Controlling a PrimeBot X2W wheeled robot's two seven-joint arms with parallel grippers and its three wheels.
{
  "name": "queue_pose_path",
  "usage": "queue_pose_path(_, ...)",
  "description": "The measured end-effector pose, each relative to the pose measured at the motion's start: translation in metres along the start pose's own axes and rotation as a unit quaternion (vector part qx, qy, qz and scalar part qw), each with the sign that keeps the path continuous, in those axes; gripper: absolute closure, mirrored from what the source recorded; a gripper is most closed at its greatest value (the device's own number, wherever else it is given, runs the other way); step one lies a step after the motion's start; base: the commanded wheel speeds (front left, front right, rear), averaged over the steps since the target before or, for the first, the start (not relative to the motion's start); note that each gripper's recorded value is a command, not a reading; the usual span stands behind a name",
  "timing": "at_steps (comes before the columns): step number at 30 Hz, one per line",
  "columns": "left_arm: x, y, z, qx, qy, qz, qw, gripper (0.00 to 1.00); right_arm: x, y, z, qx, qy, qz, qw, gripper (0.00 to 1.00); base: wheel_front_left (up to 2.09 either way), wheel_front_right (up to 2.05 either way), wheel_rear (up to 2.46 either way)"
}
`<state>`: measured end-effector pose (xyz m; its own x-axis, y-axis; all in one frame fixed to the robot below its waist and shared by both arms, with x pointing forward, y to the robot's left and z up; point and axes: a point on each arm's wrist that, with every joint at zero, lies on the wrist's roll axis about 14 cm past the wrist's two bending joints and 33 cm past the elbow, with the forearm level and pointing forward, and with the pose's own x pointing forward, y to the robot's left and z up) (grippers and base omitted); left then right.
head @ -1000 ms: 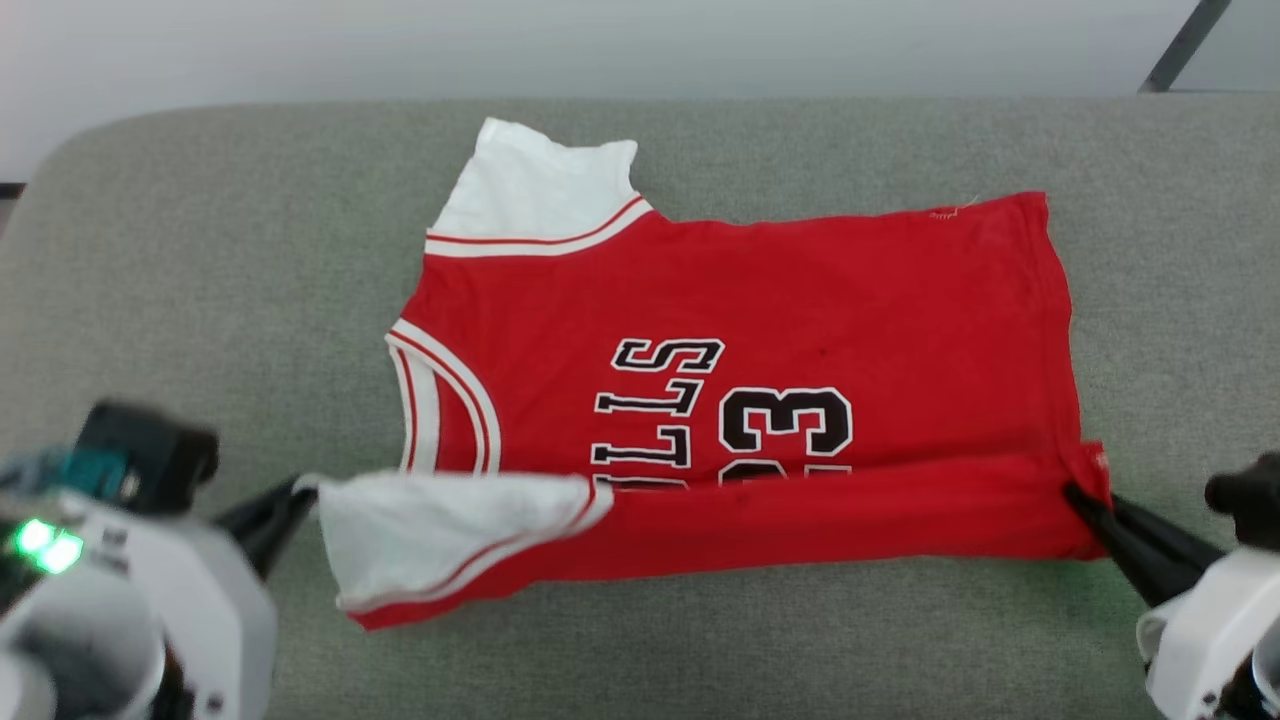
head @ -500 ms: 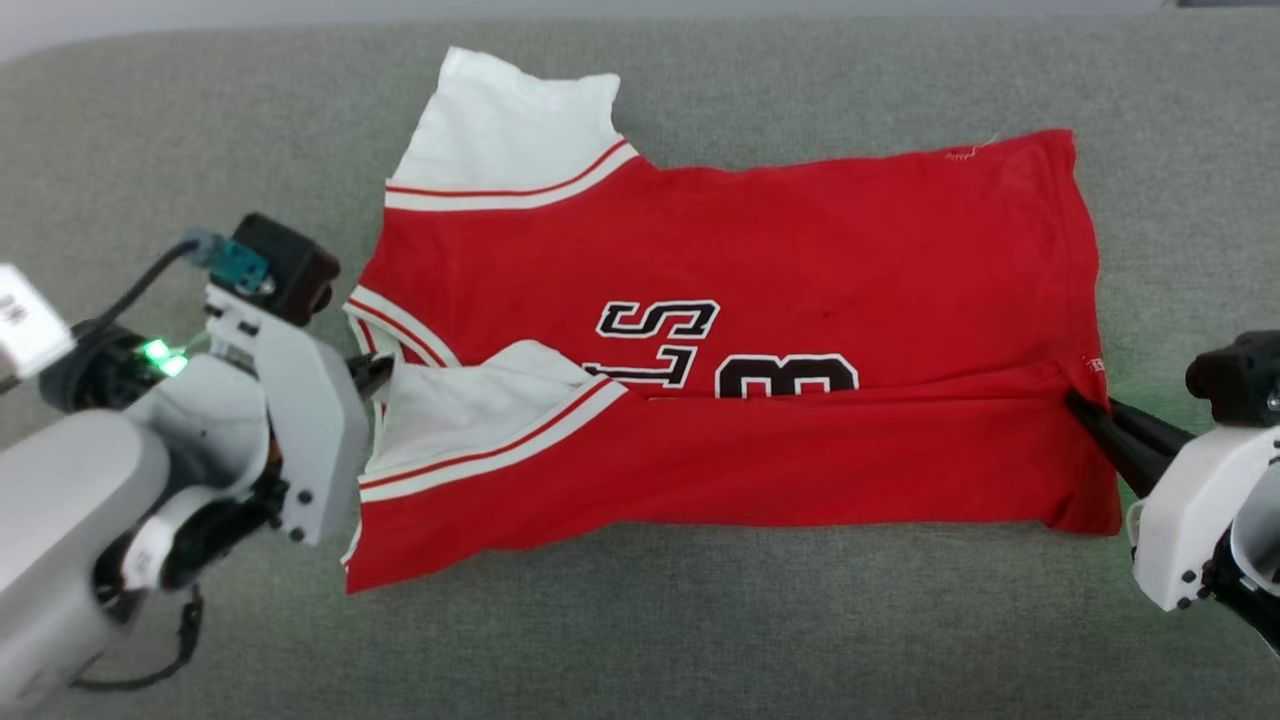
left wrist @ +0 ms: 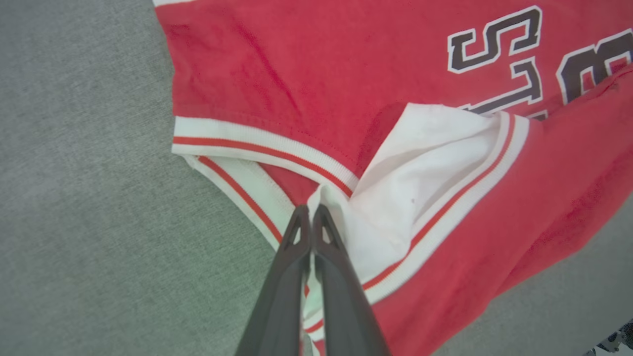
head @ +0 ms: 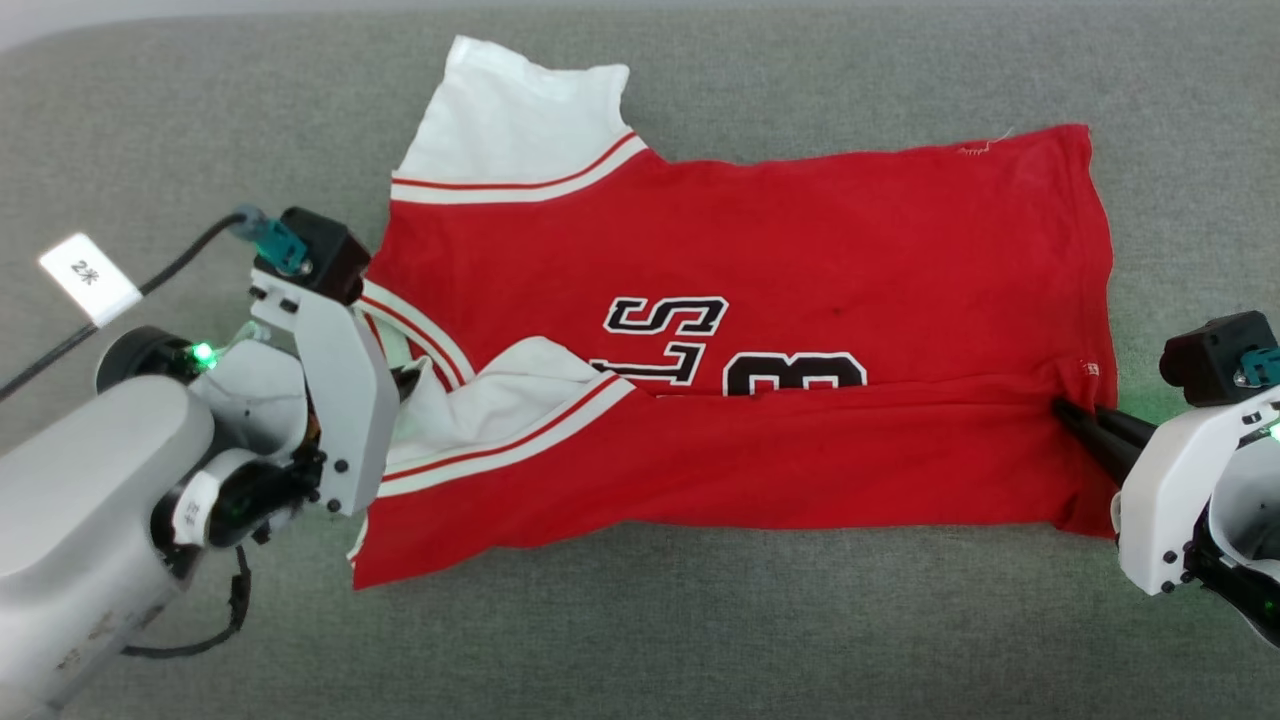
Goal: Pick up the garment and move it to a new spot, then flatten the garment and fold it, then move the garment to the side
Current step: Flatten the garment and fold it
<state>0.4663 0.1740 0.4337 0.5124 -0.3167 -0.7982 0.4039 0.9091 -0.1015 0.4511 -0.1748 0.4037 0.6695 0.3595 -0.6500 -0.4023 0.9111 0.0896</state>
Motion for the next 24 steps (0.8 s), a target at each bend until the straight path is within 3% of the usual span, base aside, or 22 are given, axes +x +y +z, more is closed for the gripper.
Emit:
queue_pose_path(1,-0.001,0.000,0.000,-0.001,0.000,0.002,1.000,0.62,0.000,0.001,0.000,-0.003,0.002,0.002,1.000,0.81,0.00,0.00,0.00)
queue_pose_path(2,-0.003,0.000,0.003,-0.004,-0.006,0.002,1.000,0.23,-0.001,0.003,0.001,-0.007,0.002,0.003,1.000,0.63,0.00,0.00,0.00)
queue_pose_path(3,-0.005,-0.001,0.007,-0.009,-0.014,0.000,1.000,0.00,-0.002,0.002,0.002,-0.010,0.002,0.002,1.000,0.48,0.00,0.00,0.00)
queue_pose_path(4,-0.007,-0.001,0.008,-0.014,-0.017,0.002,1.000,0.00,-0.002,0.002,0.002,-0.011,0.002,0.001,1.000,0.16,0.00,0.00,0.00)
queue_pose_path(5,-0.008,-0.001,0.009,-0.016,-0.019,0.003,1.000,0.00,-0.003,0.002,0.002,-0.011,0.004,0.000,1.000,0.00,0.00,0.00,0.00)
queue_pose_path(19,-0.057,-0.018,0.020,-0.046,-0.060,0.012,0.997,0.00,-0.029,0.013,0.046,-0.025,-0.066,-0.003,0.998,0.00,0.00,0.00,0.00)
queue_pose_path(24,-0.068,-0.028,-0.001,-0.078,-0.010,0.009,0.997,0.00,-0.045,0.018,0.058,-0.016,-0.096,-0.007,0.995,0.00,0.00,0.00,0.00)
